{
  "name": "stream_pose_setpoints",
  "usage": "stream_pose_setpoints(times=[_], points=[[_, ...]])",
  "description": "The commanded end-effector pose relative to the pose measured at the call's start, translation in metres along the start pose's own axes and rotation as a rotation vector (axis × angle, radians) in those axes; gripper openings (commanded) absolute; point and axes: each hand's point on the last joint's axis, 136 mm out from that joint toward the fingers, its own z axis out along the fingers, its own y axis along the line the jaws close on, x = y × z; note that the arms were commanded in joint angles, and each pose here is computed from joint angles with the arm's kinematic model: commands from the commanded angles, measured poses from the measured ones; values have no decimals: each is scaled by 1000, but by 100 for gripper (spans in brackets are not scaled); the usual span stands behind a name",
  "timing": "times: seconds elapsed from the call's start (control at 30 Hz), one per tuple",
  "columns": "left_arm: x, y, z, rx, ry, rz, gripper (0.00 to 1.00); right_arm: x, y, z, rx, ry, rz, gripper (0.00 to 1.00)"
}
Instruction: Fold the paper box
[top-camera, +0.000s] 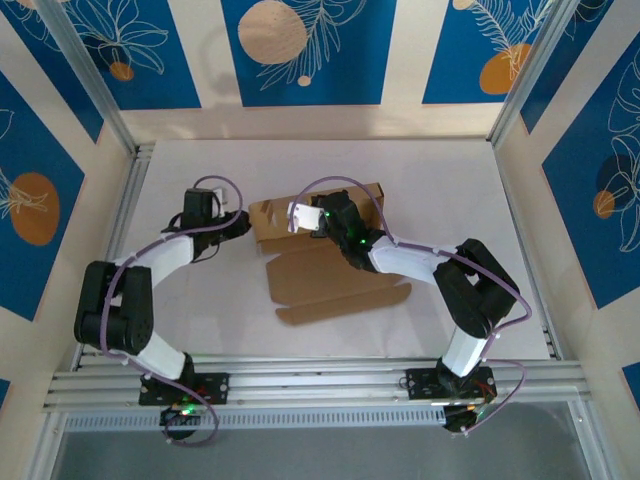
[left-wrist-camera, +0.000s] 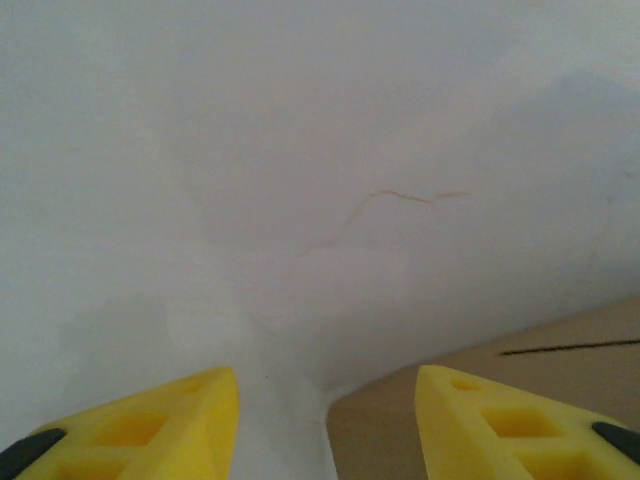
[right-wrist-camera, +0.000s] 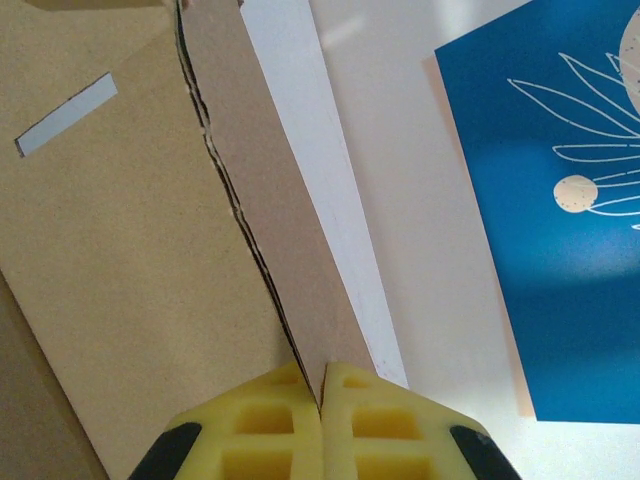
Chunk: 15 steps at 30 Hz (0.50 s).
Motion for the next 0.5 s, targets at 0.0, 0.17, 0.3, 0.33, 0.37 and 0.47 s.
stream_pose_setpoints(times=[0.0,0.17,0.3,0.33,0.37,0.47], points=[[-4,-33,5,122,12,95,50,15,42,3,-150,44,16,3],[-3,-56,2,200,-5,147,49,13,38,1,-146,38,30,3],[-6,-71,-5,287,-48,154,46,13,37,1,-146,39,37,4],[-8,-75,-8,309,-59,154,45,13,37,2,-146,41,39,4],[-8,-79,-9,329,-63,155,45,14,37,2,-146,42,42,3],[-7,-86,-13,373,-74,155,44,14,37,2,-147,43,49,4]])
